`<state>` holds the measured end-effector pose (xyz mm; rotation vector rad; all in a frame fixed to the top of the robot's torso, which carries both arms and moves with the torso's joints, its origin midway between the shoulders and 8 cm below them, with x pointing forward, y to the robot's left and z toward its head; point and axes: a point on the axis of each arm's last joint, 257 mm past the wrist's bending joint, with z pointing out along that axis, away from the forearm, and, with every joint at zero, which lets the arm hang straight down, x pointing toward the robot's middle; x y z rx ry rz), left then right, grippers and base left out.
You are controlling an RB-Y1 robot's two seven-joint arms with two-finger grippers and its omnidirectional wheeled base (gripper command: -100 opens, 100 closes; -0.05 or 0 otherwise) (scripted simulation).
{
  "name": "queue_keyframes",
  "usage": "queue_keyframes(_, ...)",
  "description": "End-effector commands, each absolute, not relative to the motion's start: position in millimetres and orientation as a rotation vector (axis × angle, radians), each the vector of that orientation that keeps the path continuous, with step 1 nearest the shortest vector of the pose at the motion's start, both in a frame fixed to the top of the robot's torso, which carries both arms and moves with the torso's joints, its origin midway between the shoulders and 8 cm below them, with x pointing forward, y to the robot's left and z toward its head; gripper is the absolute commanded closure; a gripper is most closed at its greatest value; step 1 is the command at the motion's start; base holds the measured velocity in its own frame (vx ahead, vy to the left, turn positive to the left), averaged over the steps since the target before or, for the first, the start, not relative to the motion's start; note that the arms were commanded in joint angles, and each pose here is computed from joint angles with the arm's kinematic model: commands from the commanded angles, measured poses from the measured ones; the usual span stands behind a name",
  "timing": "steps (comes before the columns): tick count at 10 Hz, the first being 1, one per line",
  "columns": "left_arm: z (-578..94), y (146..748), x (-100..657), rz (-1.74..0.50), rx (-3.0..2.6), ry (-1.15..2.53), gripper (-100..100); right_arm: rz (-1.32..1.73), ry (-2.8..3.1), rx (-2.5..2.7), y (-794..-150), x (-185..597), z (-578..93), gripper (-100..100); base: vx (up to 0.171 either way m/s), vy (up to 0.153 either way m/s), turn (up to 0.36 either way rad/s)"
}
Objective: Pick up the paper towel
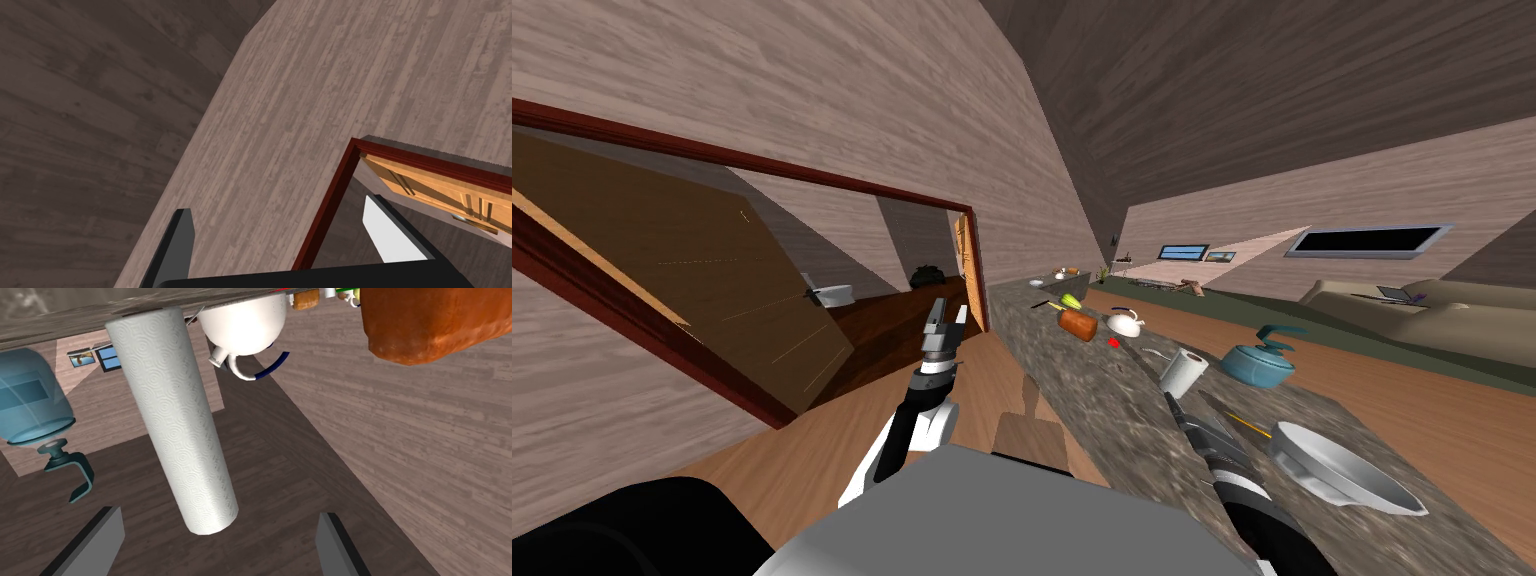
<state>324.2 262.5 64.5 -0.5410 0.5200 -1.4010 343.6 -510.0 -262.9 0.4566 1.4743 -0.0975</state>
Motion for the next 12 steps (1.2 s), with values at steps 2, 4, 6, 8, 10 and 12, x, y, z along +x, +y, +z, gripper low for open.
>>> queue_keyframes(2, 64.6, 262.5, 324.2, -1.401, -0.541, 0.520, 0, -0.187, 1.504, 0.419, -525.5, 343.7, -269.6, -100, 0.034, 0.053, -0.033)
queue_keyframes(4, 64.5, 262.5, 324.2, -1.401, -0.541, 0.520, 0, -0.280, 1.530, 0.379, -542.8, 342.1, -272.8, -100, 0.067, 0.055, -0.083)
queue_keyframes(6, 64.5, 262.5, 324.2, -1.401, -0.541, 0.520, 0, -0.361, 1.549, 0.342, -558.2, 341.6, -273.5, -100, 0.089, 0.054, -0.059)
queue_keyframes(8, 64.5, 262.5, 324.2, -1.401, -0.541, 0.520, 0, -0.429, 1.561, 0.311, -571.2, 342.1, -272.3, -100, 0.096, 0.031, -0.053)
queue_keyframes(10, 64.5, 262.5, 324.2, -1.401, -0.541, 0.520, 0, -0.502, 1.568, 0.276, -585.7, 344.1, -268.2, -100, 0.117, 0.007, -0.040)
queue_keyframes(12, 64.5, 262.5, 324.2, -1.401, -0.541, 0.520, 0, -0.508, 1.566, 0.274, -587.5, 344.8, -267.2, -100, 0.115, -0.033, -0.013)
